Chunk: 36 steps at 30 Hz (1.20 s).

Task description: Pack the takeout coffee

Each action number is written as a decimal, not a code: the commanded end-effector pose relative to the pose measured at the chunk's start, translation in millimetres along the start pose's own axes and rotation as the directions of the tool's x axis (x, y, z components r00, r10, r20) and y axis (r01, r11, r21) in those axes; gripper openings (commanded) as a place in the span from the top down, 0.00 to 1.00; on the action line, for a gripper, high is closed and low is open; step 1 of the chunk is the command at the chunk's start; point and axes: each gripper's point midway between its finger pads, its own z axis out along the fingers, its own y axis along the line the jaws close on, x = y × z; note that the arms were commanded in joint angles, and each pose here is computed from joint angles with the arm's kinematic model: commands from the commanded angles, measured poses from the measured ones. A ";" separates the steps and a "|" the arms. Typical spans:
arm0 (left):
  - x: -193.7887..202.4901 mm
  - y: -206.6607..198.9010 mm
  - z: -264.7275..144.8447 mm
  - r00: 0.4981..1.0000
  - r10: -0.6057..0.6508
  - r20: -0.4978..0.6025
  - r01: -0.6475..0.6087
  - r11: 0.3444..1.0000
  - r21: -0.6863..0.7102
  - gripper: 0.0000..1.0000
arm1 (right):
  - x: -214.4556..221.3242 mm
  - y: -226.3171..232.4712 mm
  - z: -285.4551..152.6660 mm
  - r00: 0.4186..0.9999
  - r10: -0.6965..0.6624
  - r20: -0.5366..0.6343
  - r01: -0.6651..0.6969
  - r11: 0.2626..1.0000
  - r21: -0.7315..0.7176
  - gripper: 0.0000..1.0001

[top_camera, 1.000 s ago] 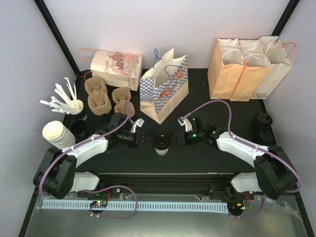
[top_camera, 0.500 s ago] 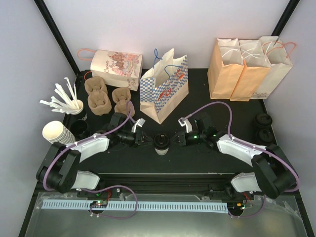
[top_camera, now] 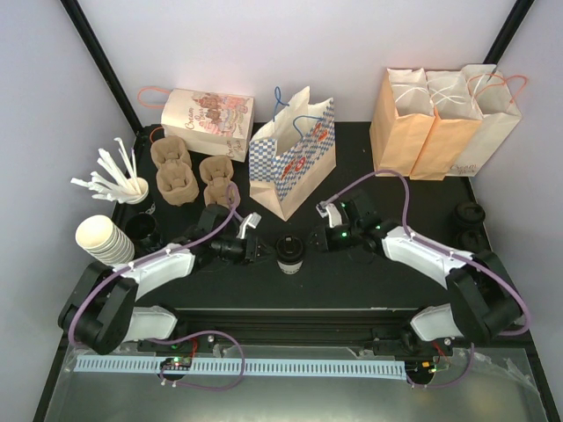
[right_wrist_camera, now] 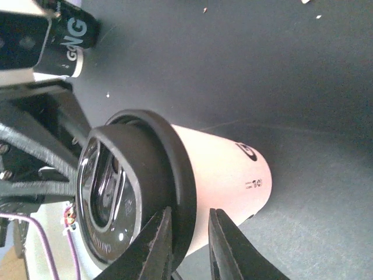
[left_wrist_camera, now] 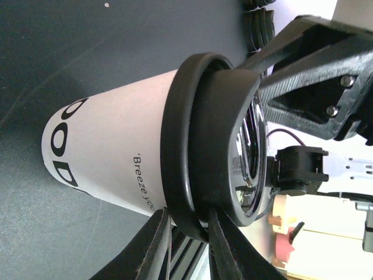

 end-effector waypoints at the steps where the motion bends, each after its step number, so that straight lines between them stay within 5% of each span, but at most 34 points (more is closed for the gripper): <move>1: 31.0 42.7 5.4 0.994 -0.106 -0.022 0.099 0.971 -0.216 0.79 | 9.5 -20.9 16.2 0.997 -0.005 -0.079 0.014 0.993 0.120 0.79; 8: 18.1 18.6 -4.9 0.999 -0.050 -0.007 0.047 0.977 -0.209 0.58 | -11.0 -10.5 9.8 0.996 -0.054 -0.065 0.063 0.988 0.144 0.75; 14: -4.0 -5.9 -19.3 0.999 0.012 0.031 -0.005 0.975 -0.221 0.52 | -18.9 -4.5 -3.6 0.995 -0.084 -0.052 0.092 0.978 0.185 0.72; 36: -36.6 -12.6 -17.5 0.998 0.069 0.010 -0.067 0.989 -0.130 0.59 | 17.6 12.9 -15.9 1.000 0.024 0.011 -0.025 0.999 0.033 0.68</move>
